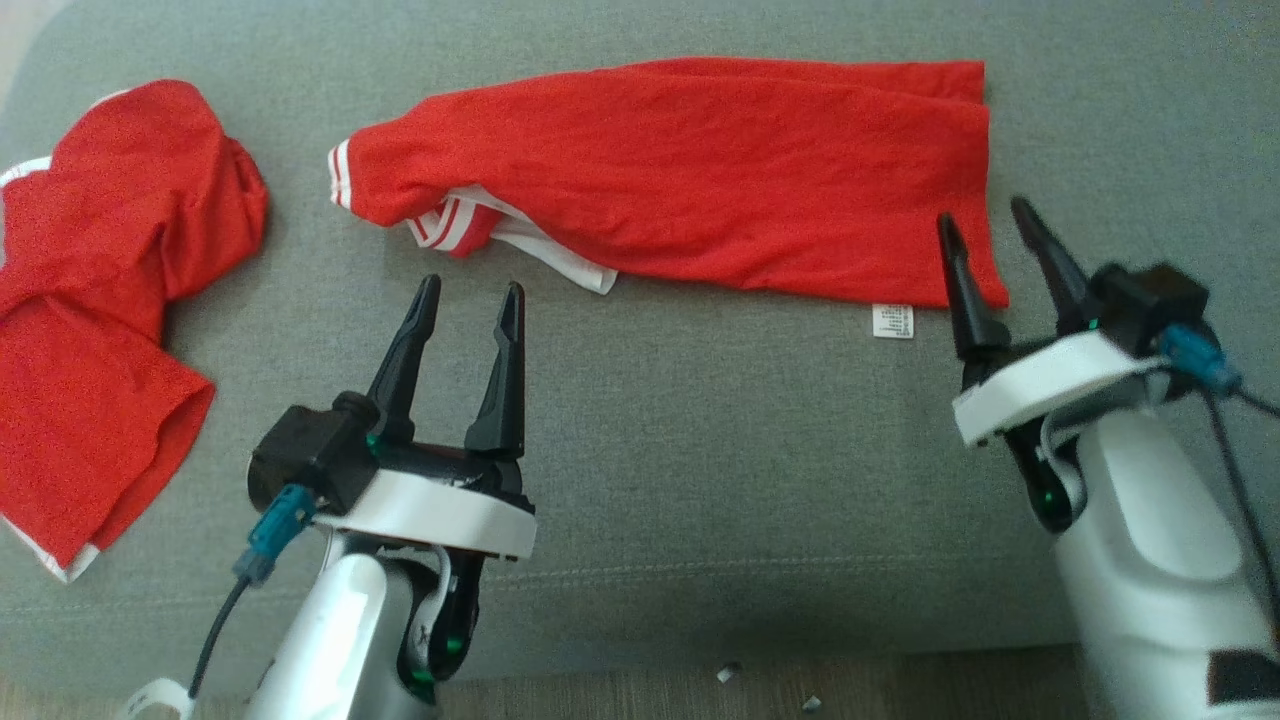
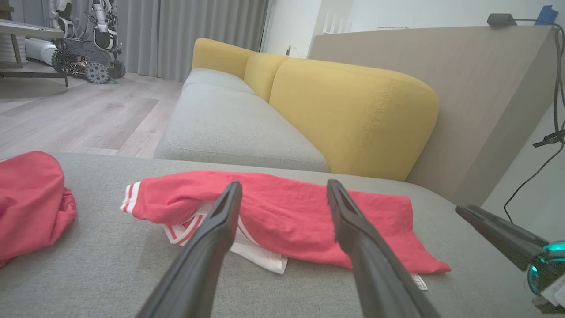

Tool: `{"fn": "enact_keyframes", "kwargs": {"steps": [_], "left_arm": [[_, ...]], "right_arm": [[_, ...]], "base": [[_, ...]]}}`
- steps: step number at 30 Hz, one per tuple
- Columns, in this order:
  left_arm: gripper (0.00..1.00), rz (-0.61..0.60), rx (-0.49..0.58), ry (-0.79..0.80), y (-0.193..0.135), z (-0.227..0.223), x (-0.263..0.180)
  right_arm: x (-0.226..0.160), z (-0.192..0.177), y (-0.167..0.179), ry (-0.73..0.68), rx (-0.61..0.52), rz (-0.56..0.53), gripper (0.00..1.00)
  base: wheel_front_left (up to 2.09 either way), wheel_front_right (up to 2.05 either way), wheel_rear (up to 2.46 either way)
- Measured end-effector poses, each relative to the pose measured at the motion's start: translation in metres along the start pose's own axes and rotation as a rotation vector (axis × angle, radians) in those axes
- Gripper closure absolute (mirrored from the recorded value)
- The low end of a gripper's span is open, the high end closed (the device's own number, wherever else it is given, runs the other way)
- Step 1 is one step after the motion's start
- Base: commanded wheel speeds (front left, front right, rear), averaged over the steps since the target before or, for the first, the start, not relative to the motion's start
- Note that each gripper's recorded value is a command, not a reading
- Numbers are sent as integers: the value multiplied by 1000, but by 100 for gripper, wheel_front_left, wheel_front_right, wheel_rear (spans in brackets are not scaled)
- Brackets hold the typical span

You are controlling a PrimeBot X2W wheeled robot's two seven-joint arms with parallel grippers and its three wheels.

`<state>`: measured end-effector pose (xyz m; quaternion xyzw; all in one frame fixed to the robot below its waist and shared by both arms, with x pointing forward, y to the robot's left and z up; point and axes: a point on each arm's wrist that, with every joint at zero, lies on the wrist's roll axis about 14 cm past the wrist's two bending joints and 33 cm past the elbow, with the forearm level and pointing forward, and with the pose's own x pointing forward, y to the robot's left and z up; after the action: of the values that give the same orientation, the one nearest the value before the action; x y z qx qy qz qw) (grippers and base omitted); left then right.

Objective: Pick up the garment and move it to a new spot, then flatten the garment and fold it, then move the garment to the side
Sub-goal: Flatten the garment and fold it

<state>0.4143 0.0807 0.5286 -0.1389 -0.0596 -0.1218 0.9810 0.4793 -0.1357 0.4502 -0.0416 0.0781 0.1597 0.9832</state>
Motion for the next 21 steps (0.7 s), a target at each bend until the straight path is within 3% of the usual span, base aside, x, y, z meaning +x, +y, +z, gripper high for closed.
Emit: {"fn": "enact_keyframes", "kwargs": {"steps": [2,9,15,21], "left_arm": [[0,-2,2,10,0,-4,1],[0,-5,9,31,2,-12,2],[0,-1,18,56,7,-21,2],[0,13,23,75,14,-29,4]], "right_arm": [[-5,-11,3,24,13,-18,0],[1,3,-14,2,13,-111,0],[-17,-44,-26,150,65,-198,0],[-13,-61,-24,203,97,-207,0]], "base": [[0,0,0],[0,0,0],[0,0,0],[0,0,0]]}}
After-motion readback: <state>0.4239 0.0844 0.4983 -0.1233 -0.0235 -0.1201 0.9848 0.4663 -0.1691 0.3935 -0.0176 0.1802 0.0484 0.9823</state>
